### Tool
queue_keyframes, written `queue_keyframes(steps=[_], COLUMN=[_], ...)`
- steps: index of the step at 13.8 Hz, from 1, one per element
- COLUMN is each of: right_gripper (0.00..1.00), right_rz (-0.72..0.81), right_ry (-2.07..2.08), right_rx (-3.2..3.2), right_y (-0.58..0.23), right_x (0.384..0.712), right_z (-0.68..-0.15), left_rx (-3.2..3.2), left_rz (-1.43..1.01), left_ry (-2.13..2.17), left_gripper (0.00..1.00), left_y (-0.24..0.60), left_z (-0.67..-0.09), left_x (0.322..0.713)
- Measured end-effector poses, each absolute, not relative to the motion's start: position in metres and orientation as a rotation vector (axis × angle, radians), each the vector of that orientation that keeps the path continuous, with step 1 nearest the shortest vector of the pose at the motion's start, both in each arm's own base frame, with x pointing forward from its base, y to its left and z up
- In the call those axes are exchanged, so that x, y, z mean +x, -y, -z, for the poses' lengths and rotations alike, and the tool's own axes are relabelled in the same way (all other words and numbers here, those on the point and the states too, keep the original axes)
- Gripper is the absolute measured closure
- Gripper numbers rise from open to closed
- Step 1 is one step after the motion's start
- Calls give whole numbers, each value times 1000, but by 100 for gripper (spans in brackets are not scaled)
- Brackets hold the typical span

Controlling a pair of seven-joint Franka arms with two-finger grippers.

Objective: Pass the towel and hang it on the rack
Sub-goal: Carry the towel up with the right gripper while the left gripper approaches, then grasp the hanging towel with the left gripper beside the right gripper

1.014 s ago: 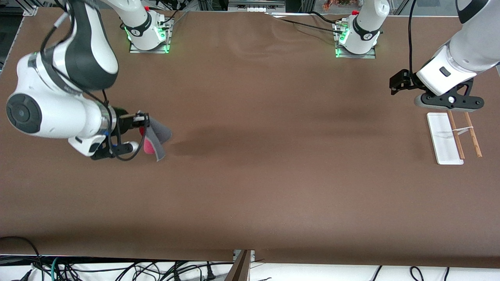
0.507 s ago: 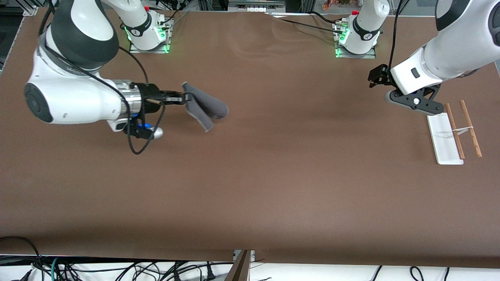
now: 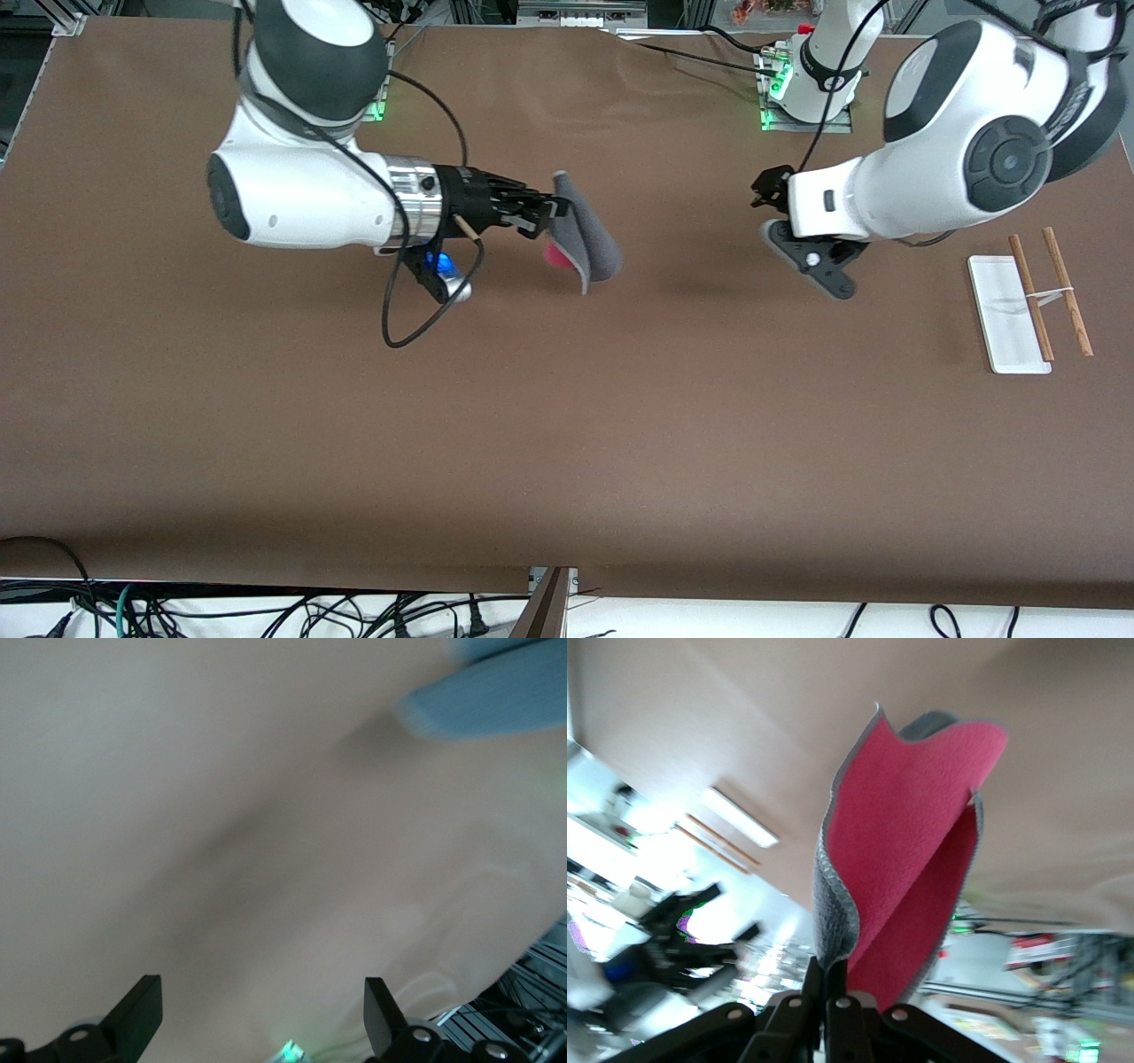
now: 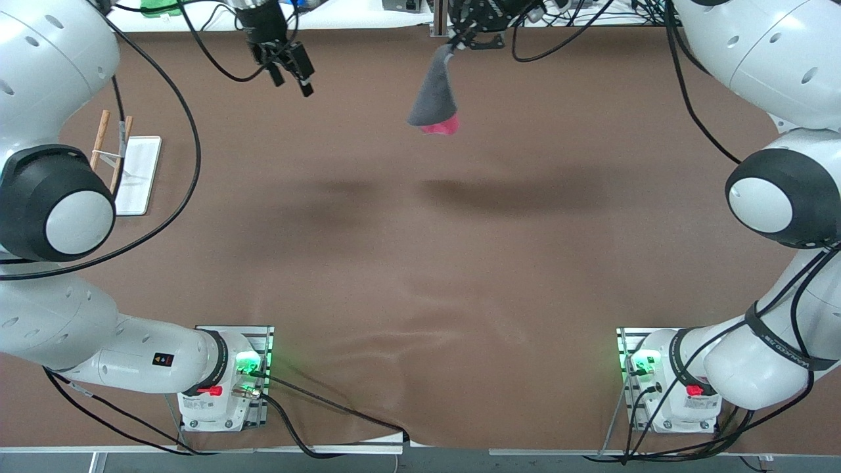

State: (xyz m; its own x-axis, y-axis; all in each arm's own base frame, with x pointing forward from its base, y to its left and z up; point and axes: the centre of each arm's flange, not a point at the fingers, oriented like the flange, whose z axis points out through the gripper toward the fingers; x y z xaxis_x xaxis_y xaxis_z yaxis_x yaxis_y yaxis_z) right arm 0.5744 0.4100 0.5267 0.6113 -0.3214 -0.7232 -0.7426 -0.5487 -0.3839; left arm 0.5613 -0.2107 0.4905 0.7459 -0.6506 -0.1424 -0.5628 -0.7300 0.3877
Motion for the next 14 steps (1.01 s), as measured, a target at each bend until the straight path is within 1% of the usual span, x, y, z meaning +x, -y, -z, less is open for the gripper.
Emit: queue_keyframes(steps=[2,5,9,11,14], right_gripper=[97,97,97,97,97], right_rz=[-786,-767,-783,-783,-782], right_ry=[-952,-1076,-1152,-1167,-1169], right_rx=[-2056,-1964,-1902,-1879,-1872], right_y=[-439,-474,-490,-496,-500], right_x=[568,560,560,560,559], right_z=[-534,-540,-546,-550,-551], left_rx=[2439,2203,1915,1813,1709], left_rz=[331,212,1,-102,-217], left_ry=[1027,1148,1231,1268,1317], left_gripper=[0,0,1,4,4], left_y=[210,193,177,178,188], left_z=[-475,-436,-389,-377,-377], left_x=[569,589,611,616,616])
